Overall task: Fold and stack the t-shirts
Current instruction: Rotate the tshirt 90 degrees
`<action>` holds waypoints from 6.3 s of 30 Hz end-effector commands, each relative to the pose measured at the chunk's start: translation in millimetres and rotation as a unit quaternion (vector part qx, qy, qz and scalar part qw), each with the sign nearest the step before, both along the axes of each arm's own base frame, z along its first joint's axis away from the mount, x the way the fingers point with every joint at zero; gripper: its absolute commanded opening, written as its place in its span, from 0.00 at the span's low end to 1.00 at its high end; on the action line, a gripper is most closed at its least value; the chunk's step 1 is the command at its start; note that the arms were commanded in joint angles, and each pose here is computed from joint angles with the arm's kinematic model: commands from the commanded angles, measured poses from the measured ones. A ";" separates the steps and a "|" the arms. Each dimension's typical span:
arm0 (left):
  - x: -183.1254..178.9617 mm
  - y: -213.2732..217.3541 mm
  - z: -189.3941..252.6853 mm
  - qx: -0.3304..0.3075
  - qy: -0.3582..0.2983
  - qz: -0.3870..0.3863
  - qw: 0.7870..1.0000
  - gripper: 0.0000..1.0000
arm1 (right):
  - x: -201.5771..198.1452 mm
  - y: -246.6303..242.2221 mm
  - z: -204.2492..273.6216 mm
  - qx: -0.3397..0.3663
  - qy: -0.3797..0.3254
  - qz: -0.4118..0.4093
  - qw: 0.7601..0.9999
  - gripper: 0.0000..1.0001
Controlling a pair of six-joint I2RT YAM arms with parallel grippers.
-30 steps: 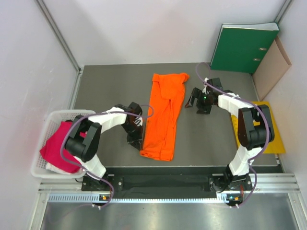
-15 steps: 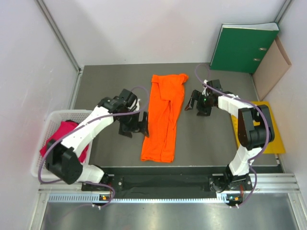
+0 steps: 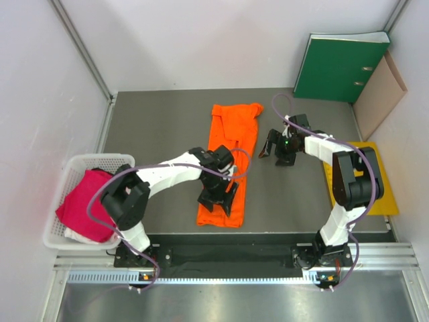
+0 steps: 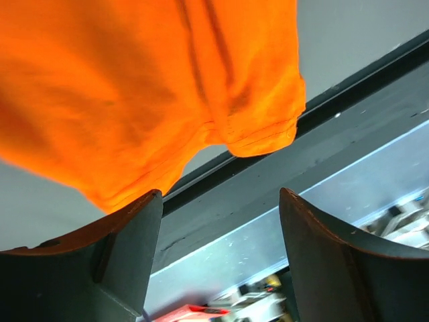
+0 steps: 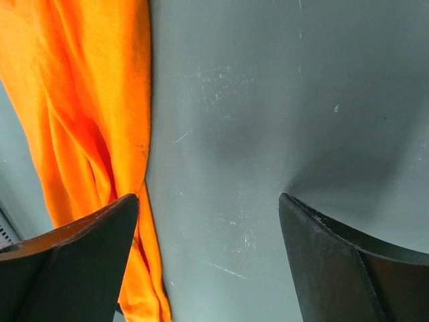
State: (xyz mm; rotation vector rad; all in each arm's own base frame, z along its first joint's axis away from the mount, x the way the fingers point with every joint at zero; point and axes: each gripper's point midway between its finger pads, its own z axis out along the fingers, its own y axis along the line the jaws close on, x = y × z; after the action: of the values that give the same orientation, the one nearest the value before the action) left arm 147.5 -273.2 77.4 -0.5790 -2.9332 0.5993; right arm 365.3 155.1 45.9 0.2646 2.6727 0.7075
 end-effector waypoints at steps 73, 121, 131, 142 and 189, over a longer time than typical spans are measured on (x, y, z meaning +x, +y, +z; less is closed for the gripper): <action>67.2 -55.9 -19.6 0.120 -0.157 -0.024 0.980 0.41 | 21.5 13.2 25.9 0.022 -0.038 0.018 0.999 0.86; 242.6 -67.2 44.3 -0.074 -0.214 0.155 0.962 0.69 | 11.5 4.0 9.6 0.012 -0.024 0.023 0.999 0.86; 267.3 -84.3 14.5 -0.069 -0.198 0.167 0.963 0.50 | 14.6 -5.8 12.4 0.009 -0.026 0.015 0.999 0.87; 276.4 -49.2 5.2 -0.031 -0.205 0.186 0.960 0.00 | 15.4 -13.4 9.8 0.008 -0.023 0.011 1.000 0.87; 325.4 44.5 -48.1 0.006 -0.150 0.299 0.942 0.50 | 225.9 47.3 -10.3 0.119 -0.104 -0.063 0.985 0.82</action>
State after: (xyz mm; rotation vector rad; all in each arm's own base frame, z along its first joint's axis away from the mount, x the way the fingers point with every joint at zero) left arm 457.1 -226.5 44.6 0.2045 -3.4393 0.5200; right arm 574.1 198.2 60.2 0.3440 2.3318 0.9971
